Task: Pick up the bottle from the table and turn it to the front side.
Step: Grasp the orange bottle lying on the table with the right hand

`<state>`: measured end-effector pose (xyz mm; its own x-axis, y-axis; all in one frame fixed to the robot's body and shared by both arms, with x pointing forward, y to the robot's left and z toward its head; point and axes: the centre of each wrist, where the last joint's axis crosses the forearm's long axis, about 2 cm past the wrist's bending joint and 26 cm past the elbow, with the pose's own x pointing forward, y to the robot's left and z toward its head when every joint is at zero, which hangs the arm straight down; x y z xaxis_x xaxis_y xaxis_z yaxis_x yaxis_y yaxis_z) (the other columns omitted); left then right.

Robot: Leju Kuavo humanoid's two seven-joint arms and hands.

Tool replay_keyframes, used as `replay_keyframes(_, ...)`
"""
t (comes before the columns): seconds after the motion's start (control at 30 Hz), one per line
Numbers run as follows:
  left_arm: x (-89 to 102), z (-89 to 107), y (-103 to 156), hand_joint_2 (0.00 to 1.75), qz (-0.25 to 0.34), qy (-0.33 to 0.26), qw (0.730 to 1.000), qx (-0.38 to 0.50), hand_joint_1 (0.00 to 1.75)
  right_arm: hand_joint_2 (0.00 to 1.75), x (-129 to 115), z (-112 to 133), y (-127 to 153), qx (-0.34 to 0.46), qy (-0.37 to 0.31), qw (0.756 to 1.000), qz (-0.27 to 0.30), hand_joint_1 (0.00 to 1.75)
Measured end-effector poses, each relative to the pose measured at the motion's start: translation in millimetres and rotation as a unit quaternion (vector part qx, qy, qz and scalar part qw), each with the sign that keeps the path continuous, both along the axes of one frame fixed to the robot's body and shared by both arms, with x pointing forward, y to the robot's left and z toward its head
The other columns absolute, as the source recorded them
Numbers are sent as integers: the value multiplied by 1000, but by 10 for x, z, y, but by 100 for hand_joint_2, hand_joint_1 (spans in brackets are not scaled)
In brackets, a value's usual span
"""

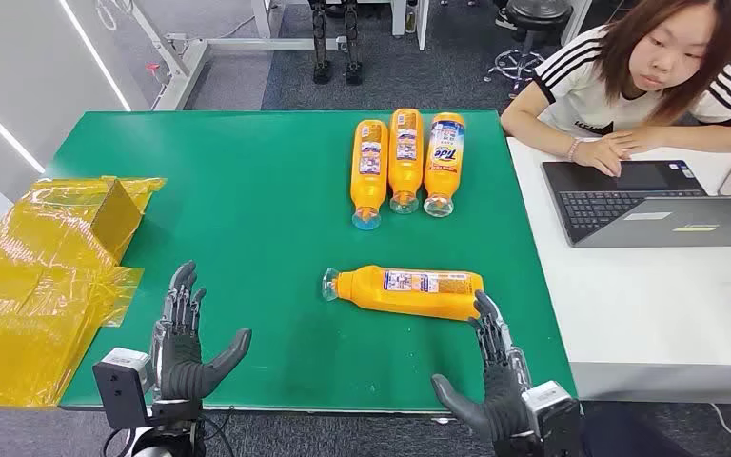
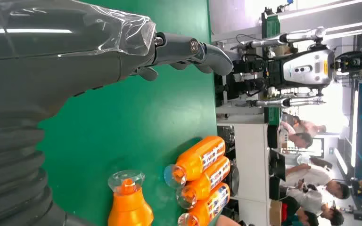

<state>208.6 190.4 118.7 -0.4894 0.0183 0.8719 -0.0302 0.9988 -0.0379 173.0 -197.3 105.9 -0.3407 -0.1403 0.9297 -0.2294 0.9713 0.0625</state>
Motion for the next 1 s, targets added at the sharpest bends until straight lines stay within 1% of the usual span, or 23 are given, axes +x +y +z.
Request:
replay_keyframes(0.07,8,9,-9,175,-1,-1,1000,0,0,175,21,11,-7,-17,-8,1000,-4,0)
replay_keyframes(0.2,39,45,-45,175,-3,-6,1000,0,0,175,139,77,-51,-79,-39,996,-18,0)
replay_keyframes(0.37,68,82,-94,175,-14,-12,1000,2,0,175,366,188,-119,-196,-84,976,-46,0)
replay_keyframes(0.5,93,86,-117,175,-24,-15,1000,2,0,175,574,228,-170,-233,-94,967,-52,0)
replay_keyframes(0.67,168,95,-141,175,-39,-20,999,1,0,175,891,297,-237,-269,-89,958,-47,0)
replay_keyframes(0.73,194,90,-150,175,-44,-19,999,1,0,175,1009,310,-261,-288,-76,954,-33,0)
replay_keyframes(0.8,241,91,-170,175,-56,-20,998,-1,0,175,1184,335,-285,-318,-52,947,-1,0)
replay_keyframes(0.93,358,84,-217,175,-78,-20,997,-1,0,175,1617,357,-368,-387,-9,920,61,0)
replay_keyframes(1.0,389,68,-225,175,-85,-18,996,0,0,175,1779,370,-401,-414,10,906,85,0)
